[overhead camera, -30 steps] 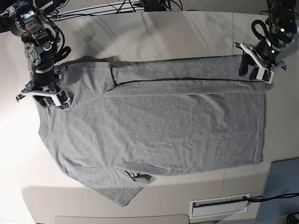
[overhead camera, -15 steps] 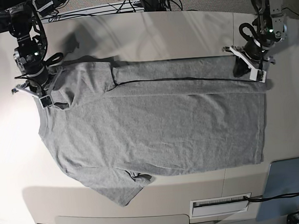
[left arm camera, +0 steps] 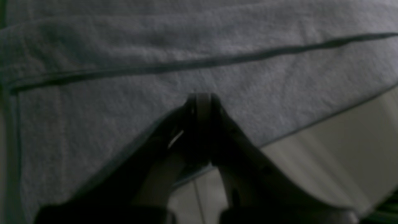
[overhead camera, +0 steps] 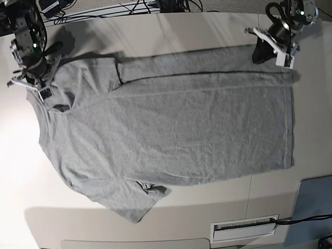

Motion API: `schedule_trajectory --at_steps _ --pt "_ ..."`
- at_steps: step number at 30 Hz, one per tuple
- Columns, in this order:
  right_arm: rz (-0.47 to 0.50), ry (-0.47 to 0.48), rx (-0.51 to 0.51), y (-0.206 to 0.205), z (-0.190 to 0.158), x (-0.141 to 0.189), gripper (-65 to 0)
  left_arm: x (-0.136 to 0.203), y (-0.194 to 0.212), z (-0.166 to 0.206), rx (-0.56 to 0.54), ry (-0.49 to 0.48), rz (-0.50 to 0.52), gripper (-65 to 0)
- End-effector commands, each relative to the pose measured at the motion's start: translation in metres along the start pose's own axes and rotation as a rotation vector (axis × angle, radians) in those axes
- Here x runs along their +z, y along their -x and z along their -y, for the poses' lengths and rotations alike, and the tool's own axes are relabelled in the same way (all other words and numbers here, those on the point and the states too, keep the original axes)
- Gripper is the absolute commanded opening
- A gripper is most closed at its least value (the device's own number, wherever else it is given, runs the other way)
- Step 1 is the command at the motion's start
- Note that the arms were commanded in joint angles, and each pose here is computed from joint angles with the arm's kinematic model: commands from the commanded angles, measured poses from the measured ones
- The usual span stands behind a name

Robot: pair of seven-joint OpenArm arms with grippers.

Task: Fold the T-shirt properly
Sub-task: 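Release the fold and move both grippers to the opposite side edge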

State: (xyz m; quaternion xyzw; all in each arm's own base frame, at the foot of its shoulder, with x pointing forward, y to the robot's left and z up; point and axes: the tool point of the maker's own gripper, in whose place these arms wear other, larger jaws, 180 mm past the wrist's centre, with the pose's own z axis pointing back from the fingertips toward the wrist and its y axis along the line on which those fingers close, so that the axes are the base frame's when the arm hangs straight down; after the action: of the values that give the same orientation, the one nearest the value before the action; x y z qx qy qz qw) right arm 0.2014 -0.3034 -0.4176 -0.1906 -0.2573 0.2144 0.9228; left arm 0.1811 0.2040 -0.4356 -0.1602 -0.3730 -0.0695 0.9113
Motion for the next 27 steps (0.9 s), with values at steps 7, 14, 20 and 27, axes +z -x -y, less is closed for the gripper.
schedule_trajectory --at_steps 7,14,20,27 --pt "-0.072 -0.066 0.047 0.037 -0.030 0.036 -65.0 0.044 0.073 0.001 -0.026 -0.023 -0.244 -65.0" --pt "-0.088 -0.011 0.121 0.055 -0.033 0.062 -65.0 0.060 0.076 -0.003 -0.034 -0.024 -0.247 -65.0" --pt "-0.100 0.042 0.161 0.061 -0.024 0.066 -65.0 0.058 0.063 -0.013 -0.043 -0.049 -0.210 -65.0" --pt "-0.060 0.143 0.126 0.050 0.014 0.066 -65.0 0.053 0.034 -0.010 -0.096 -0.007 -0.150 -65.0"
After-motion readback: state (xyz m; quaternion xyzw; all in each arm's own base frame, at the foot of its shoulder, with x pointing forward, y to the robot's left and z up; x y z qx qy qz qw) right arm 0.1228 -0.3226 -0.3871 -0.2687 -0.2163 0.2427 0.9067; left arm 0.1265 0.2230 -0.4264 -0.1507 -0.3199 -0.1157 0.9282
